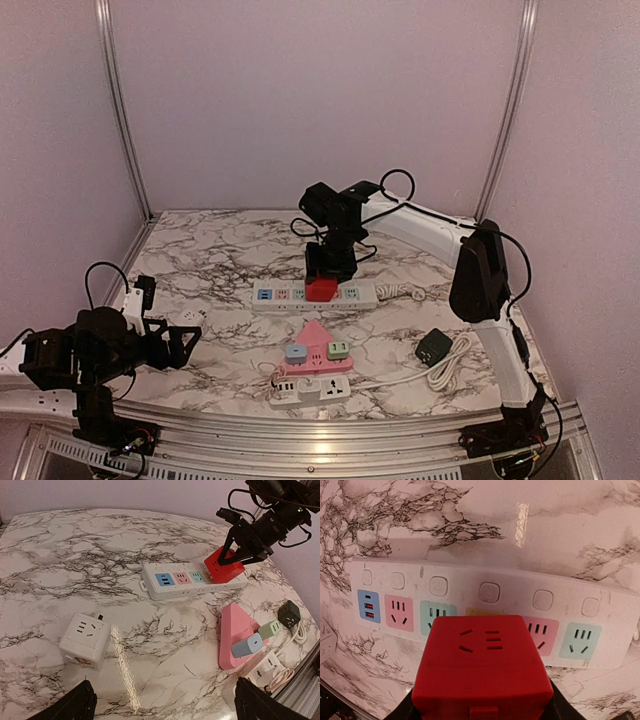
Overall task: Insert the plug
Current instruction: Insert the plug into the socket slot.
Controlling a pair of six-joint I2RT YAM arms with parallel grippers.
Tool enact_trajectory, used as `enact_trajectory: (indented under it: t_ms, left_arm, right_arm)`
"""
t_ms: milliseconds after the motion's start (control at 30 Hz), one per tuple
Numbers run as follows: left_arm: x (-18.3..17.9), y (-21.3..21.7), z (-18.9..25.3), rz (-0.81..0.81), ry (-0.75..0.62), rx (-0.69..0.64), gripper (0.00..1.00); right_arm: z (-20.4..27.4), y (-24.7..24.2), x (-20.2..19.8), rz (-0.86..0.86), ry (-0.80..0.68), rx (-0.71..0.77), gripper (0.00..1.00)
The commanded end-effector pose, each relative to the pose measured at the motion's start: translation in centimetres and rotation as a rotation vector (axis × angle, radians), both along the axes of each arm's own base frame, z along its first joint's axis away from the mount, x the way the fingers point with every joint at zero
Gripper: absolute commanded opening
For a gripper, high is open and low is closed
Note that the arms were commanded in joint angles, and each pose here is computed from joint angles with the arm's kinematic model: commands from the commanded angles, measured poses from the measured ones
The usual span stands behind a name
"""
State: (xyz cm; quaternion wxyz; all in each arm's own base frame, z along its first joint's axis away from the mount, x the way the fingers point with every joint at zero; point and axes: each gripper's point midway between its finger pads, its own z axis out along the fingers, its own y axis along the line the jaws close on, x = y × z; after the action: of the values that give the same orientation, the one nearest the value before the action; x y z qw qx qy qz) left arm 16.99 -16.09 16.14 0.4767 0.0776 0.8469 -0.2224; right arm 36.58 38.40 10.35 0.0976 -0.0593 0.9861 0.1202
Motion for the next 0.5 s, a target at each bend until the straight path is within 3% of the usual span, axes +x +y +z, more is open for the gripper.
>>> enact_trajectory:
  t_ms: [0, 467]
  left_arm:
    - [-0.1, -0.8, -0.5, -0.040, -0.004, 0.026, 0.99]
    - [-0.6, -2.3, -0.9, -0.120, -0.001, 0.024, 0.99]
  right_arm:
    - [0.2, 0.4, 0.2, -0.020, -0.013, 0.000, 0.00]
    - [0.3, -1.8, 0.9, -0.082, -0.037, -0.064, 0.00]
